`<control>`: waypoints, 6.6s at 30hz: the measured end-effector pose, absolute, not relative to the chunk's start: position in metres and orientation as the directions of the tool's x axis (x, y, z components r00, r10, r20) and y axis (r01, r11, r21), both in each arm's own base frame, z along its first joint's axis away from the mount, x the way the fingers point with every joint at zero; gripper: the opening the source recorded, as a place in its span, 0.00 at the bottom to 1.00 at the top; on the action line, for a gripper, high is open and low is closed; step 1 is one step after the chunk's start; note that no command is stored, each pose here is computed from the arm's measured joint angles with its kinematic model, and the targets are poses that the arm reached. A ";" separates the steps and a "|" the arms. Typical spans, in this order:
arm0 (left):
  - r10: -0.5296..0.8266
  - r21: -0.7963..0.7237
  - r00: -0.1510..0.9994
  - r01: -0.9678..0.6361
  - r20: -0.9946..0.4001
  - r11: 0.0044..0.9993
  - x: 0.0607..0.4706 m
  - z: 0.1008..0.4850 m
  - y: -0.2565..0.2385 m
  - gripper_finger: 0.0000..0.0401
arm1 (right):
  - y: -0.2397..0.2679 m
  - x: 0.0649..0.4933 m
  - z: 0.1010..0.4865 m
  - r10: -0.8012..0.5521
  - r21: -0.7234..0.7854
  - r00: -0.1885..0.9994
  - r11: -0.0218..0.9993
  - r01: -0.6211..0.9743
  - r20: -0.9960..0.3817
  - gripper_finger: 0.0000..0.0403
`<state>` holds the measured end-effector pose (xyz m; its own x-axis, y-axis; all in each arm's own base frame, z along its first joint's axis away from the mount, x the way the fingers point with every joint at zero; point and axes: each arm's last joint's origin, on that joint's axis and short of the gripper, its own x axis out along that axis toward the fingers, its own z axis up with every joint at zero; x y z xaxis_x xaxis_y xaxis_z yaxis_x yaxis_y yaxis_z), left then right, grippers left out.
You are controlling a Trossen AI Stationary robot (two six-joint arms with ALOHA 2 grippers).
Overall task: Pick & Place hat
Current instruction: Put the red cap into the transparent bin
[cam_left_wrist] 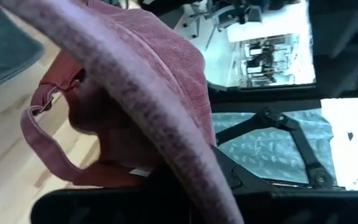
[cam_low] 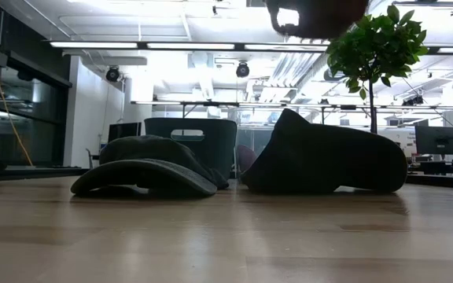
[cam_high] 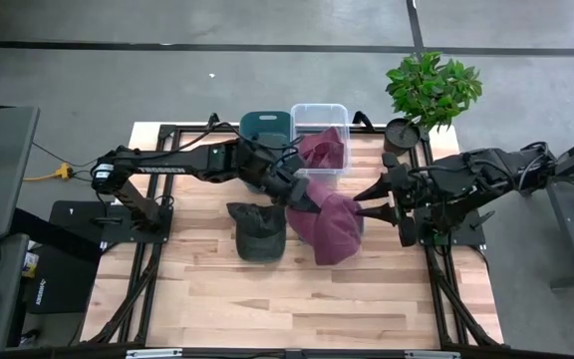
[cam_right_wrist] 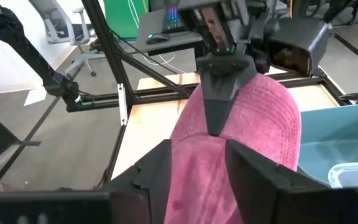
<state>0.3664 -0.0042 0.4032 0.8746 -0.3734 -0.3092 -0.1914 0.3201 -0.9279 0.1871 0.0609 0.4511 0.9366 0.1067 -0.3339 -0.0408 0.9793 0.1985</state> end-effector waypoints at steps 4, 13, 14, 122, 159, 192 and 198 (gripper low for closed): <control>-0.381 -0.925 0.871 -0.186 -0.311 0.331 0.366 0.403 -0.004 0.00 | 0.060 0.185 0.449 0.106 0.207 0.928 0.978 -0.032 -0.358 0.40; -0.363 -0.926 0.880 -0.189 -0.308 0.327 0.367 0.403 -0.004 0.00 | 0.074 0.191 0.436 0.193 0.210 0.865 0.972 -0.104 -0.464 0.39; -0.354 -0.925 0.883 -0.192 -0.308 0.327 0.367 0.403 -0.003 0.00 | 0.077 0.192 0.433 0.203 0.194 0.851 0.973 -0.122 -0.485 0.38; -0.236 -0.992 0.964 -0.126 -0.126 0.012 0.354 0.422 0.104 0.00 | 0.071 0.252 0.401 -0.703 -0.962 0.683 0.008 -0.273 -0.200 0.69; -0.318 -0.992 0.940 -0.128 -0.121 0.000 0.357 0.422 0.088 0.00 | 0.088 0.254 0.404 -0.470 -0.952 0.845 -0.026 -0.304 -0.256 0.69; -0.307 -0.992 0.944 -0.108 -0.122 0.060 0.357 0.422 0.089 0.00 | 0.102 0.249 0.415 -0.543 -0.960 0.827 0.278 0.014 -0.145 0.01; -0.307 -0.989 0.944 -0.092 -0.123 0.112 0.357 0.422 0.089 0.07 | 0.100 0.249 0.414 -0.573 -0.946 0.807 0.318 0.059 -0.143 0.01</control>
<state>0.3571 0.0887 0.4217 0.9437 -0.3071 -0.1227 -0.0921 0.1123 -0.9894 0.2490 0.1005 0.4143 0.8072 -0.5728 -0.1426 0.0588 0.3185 -0.9461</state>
